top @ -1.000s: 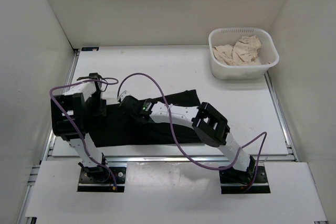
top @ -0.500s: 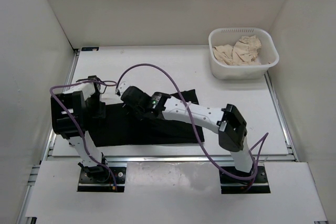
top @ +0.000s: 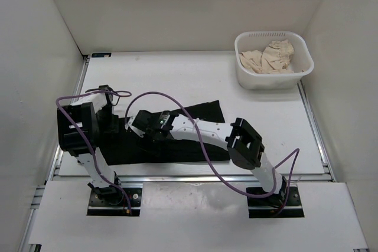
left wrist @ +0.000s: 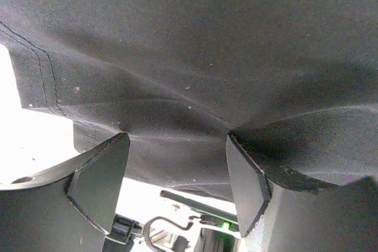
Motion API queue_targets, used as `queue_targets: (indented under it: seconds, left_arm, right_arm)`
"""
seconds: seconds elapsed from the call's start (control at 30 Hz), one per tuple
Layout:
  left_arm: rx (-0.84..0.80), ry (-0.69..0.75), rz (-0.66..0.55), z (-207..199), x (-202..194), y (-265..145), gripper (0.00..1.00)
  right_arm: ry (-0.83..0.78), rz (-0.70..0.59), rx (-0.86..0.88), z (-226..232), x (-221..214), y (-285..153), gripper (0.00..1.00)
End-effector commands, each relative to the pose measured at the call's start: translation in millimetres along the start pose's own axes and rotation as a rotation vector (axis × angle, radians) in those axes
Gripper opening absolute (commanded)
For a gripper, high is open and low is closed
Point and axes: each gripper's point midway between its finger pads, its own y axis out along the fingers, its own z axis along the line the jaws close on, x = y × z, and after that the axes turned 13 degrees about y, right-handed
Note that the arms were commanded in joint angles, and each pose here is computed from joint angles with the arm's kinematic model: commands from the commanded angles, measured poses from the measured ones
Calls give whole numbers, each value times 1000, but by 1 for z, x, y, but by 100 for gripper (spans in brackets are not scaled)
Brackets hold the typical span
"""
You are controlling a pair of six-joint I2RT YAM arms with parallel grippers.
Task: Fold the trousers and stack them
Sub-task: Fold the trousers
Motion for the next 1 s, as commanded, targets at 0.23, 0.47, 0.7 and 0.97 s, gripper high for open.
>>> queue_targets:
  seconds: [0.23,0.47,0.7,0.97]
  left_arm:
    - [-8,-27,-15,1,2,4,78]
    - [-26,-27,-19,-2,3,4,78]
    - [-31,-33,-39,-1,7,-2,78]
    - [-28,-36,-49,1,6,-7,78]
  right_arm:
    - [546,-289,-70,-77,12,-96,85]
    - [1157,-192,-215,-196,-128,-80,89]
    - [1260,-132,-187,-228,-163,-44,87]
    - [1392,-31,-92,-209,-189,-12,37]
